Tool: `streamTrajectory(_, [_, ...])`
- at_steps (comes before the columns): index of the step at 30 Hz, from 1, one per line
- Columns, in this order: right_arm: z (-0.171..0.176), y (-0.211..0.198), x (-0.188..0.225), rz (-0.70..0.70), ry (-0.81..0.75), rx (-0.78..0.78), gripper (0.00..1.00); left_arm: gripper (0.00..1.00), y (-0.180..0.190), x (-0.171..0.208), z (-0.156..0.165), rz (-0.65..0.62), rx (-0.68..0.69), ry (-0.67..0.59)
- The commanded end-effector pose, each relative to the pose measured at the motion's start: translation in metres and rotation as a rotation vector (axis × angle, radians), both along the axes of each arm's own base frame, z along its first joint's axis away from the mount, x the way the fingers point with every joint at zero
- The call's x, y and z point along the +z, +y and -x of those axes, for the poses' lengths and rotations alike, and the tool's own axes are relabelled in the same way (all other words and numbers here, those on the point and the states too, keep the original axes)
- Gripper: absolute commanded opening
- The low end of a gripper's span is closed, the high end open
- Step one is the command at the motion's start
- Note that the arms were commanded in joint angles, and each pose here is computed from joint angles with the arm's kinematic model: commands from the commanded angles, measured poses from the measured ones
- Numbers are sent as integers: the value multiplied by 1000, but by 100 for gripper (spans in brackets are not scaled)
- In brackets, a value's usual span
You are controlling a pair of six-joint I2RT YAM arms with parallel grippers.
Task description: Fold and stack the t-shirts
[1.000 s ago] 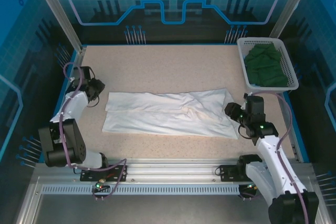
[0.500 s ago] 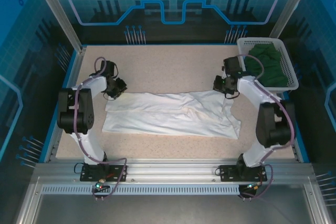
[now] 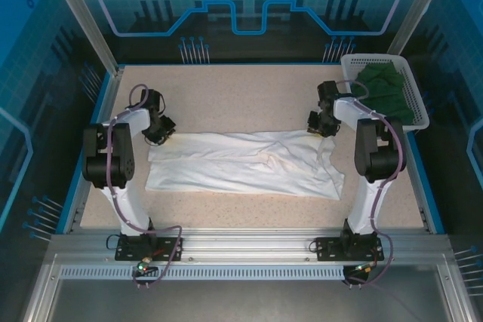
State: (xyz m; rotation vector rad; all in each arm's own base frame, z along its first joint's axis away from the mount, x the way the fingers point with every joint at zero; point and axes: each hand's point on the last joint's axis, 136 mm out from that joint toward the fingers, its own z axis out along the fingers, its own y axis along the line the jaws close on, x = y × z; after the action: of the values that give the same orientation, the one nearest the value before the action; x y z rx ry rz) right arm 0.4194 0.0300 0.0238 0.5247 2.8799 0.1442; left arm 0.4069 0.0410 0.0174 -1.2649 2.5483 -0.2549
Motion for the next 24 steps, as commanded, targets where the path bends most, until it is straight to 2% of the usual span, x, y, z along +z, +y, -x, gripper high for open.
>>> streamTrajectory(1, [-10, -6, 14, 20, -24, -21, 34, 23, 19, 0, 14, -35, 77, 33])
streamTrajectory(7, [-19, 15, 63, -1, -192, 26, 47, 54, 9, 58, -12, 2, 40, -123])
streamTrajectory(9, [-10, 26, 77, -6, -243, 48, 50, 59, -5, 88, -19, -3, -2, -189])
streamTrajectory(12, [5, 61, 91, -137, -323, 118, 53, 60, -40, 123, -19, -7, -87, -252])
streamTrajectory(15, [23, 110, 90, -307, -308, 258, 53, 60, -90, 135, -8, 65, -158, -286])
streamTrajectory(20, [35, 145, 60, -328, -204, 400, 54, 58, -192, 125, 14, 194, -337, -290])
streamTrajectory(24, [37, 163, 41, -372, -146, 455, 54, 57, -241, 96, 23, 237, -443, -253])
